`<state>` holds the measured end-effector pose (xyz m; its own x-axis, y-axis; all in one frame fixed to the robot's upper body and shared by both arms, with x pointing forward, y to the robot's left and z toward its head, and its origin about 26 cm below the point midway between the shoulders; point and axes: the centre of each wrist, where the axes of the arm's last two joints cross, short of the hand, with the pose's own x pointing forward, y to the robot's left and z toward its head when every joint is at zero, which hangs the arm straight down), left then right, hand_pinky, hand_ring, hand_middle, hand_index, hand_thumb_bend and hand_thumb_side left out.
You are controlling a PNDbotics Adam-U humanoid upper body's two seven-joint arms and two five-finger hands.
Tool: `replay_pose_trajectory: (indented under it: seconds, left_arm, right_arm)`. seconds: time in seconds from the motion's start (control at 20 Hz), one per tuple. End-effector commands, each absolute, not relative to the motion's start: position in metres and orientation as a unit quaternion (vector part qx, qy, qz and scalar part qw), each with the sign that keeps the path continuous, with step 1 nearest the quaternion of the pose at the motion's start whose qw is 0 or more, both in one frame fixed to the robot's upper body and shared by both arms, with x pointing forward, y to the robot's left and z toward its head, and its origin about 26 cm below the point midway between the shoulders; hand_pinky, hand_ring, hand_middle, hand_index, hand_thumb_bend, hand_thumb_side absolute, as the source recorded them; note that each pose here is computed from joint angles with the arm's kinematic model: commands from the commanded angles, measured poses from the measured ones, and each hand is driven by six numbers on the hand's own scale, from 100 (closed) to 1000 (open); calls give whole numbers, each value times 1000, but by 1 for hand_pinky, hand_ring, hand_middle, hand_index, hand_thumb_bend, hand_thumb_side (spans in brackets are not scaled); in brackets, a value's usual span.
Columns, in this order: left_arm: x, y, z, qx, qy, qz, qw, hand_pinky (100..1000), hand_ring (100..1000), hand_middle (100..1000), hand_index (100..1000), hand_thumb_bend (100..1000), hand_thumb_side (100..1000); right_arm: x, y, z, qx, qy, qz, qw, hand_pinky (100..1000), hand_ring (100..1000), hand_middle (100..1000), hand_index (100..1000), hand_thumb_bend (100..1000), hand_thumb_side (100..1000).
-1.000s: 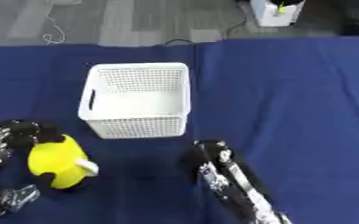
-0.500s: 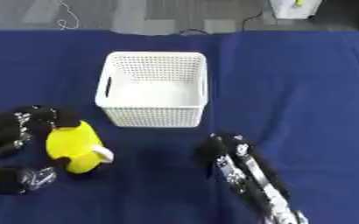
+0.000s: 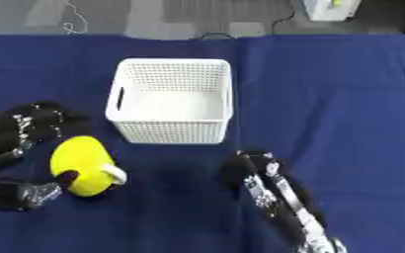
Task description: Pick up objects on the table and place them in the box.
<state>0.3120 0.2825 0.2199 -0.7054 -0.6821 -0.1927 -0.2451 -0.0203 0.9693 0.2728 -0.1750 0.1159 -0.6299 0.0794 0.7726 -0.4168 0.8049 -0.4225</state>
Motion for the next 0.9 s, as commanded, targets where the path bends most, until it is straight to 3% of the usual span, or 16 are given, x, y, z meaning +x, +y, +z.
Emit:
replay_pose_trajectory:
  seconds: [0.05,0.9]
  left_arm:
    - [313,286,228,354,-660,-642,164,998,844,905,951,187,926]
    - [322,292,220,343,-628,-674,182,1000,865,916,952,213,948]
  right_arm:
    - [273,-174,122,101,-857,296,409,298,422,442,605,100,921]
    - [276,-175,127,101,-855,299,411,298,422,442,606,100,936]
